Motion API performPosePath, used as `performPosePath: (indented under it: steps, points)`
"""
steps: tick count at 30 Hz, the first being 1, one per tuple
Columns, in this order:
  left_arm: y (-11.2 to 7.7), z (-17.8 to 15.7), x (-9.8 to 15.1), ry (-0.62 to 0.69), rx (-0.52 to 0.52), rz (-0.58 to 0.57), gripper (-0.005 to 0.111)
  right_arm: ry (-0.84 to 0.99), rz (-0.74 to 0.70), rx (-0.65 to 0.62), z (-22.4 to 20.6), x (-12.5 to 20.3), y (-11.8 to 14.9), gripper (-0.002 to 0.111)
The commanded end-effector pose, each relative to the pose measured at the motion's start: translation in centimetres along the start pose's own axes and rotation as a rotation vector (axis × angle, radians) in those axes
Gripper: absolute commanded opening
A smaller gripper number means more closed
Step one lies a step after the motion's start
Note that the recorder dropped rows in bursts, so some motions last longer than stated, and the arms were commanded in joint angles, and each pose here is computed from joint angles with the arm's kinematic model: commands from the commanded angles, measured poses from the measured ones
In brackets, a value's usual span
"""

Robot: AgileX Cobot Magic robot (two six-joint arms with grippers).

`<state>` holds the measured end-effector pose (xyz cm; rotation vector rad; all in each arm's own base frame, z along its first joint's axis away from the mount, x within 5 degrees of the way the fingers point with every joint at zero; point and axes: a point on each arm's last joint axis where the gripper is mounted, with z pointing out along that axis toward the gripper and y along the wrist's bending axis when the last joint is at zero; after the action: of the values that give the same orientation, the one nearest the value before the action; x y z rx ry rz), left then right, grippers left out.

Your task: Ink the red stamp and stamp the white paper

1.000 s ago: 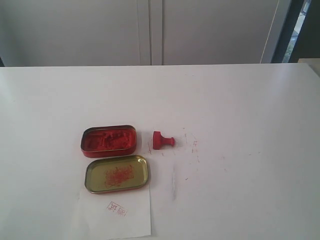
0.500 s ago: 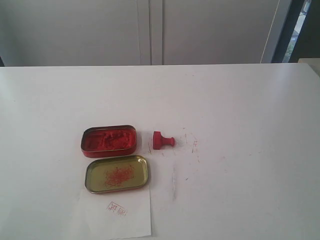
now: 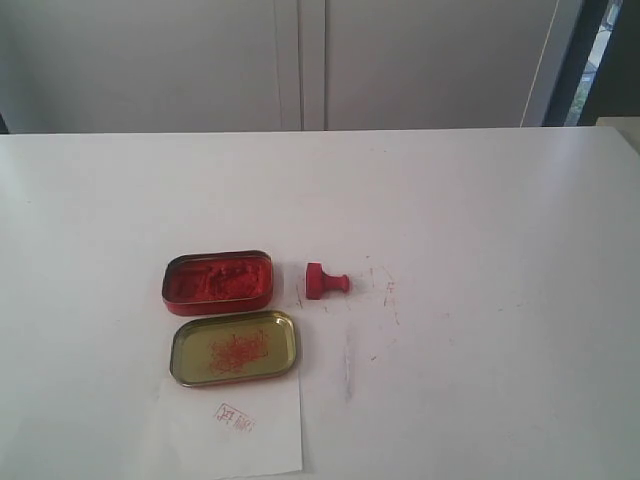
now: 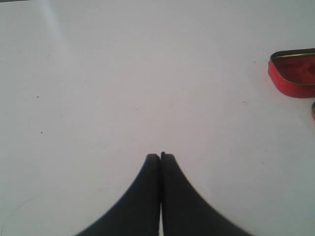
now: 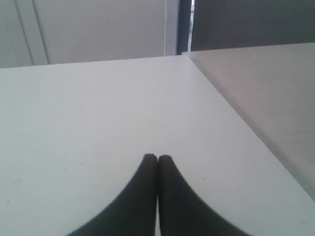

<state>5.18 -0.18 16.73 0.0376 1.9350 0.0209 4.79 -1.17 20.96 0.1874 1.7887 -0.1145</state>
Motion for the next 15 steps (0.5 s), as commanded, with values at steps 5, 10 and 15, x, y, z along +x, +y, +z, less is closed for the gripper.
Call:
performPosePath:
  steps: [5,10,15]
  points:
    - [-0.01,0.02,0.09,-0.004,-0.001,-0.007,0.0,0.023,-0.029,-0.001,1.04,2.51,0.0,0.0]
    - [-0.01,0.02,0.09,-0.004,-0.001,-0.007,0.0,0.023,-0.026,-0.001,1.04,2.51,0.0,0.0]
    - [-0.01,0.02,0.09,-0.004,-0.001,-0.007,0.0,0.023,-0.026,-0.001,1.04,2.51,0.0,0.0]
